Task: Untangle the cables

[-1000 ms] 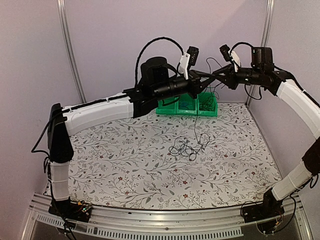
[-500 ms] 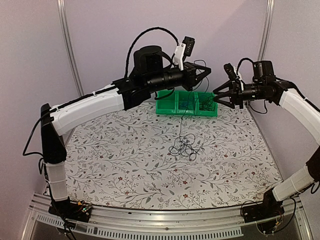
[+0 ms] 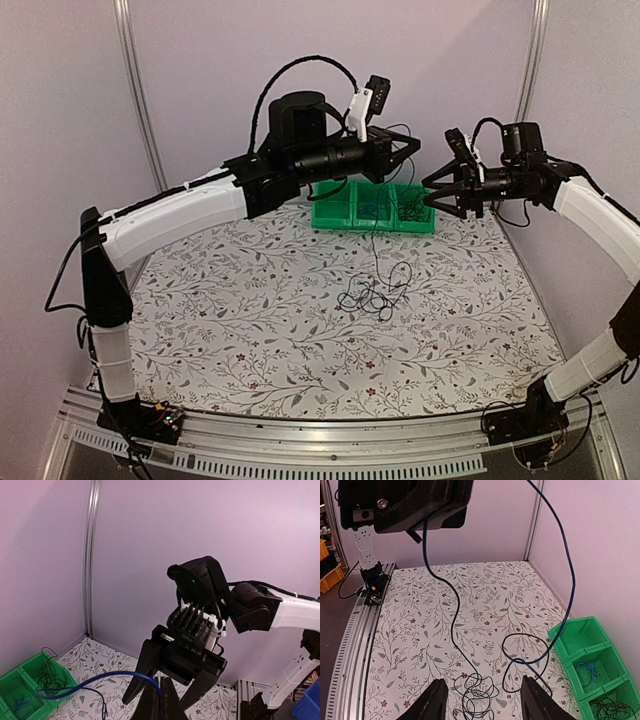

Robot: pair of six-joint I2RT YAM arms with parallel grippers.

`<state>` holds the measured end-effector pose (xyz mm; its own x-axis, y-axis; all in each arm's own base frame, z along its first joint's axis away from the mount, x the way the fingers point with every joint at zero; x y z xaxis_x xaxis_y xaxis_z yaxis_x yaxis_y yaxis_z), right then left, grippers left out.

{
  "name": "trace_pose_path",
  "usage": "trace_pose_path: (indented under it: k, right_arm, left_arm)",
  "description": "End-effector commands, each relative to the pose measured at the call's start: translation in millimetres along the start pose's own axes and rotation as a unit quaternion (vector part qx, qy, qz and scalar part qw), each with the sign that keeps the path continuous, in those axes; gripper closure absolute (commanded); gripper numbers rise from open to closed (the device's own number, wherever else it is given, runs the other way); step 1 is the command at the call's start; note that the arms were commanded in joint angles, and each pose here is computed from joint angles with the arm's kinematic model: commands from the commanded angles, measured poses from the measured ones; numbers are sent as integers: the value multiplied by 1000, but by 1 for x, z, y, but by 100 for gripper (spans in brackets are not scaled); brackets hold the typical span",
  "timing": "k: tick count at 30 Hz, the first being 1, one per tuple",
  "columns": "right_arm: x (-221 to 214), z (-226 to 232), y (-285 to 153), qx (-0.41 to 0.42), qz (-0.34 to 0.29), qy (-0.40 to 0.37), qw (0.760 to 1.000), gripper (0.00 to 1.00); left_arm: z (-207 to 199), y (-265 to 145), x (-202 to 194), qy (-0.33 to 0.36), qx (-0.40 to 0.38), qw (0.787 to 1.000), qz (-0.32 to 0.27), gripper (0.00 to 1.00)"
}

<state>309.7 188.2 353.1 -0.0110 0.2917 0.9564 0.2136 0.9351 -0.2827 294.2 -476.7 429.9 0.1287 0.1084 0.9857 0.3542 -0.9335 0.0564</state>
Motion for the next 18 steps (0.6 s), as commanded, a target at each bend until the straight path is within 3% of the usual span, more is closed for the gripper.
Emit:
trace_pose_path:
  k: [1, 6, 18]
  right_arm:
    - [2, -14, 4, -35, 5, -16, 999, 47]
    - [-1, -18, 3, -58, 20, -31, 998, 48]
    - [-5, -14, 24, -10, 8, -38, 999, 46]
  left_arm:
    - [-7, -12, 35, 8, -4, 999, -31, 100]
    - [-10, -11, 39, 6, -13, 999, -35, 100]
    - [-19, -11, 45, 4, -31, 999, -40, 100]
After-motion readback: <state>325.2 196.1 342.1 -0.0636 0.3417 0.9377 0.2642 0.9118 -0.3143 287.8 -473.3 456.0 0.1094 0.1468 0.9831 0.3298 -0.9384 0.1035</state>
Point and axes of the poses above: each gripper's point midway between its finger pads, its own y axis out along the fingers, its own z axis along the line the jaws close on, x = y × z, the point moved 5 cm from there along -y, back along the fingers, and after that the axes turned 1 degree about y, right-handed, at the moved point
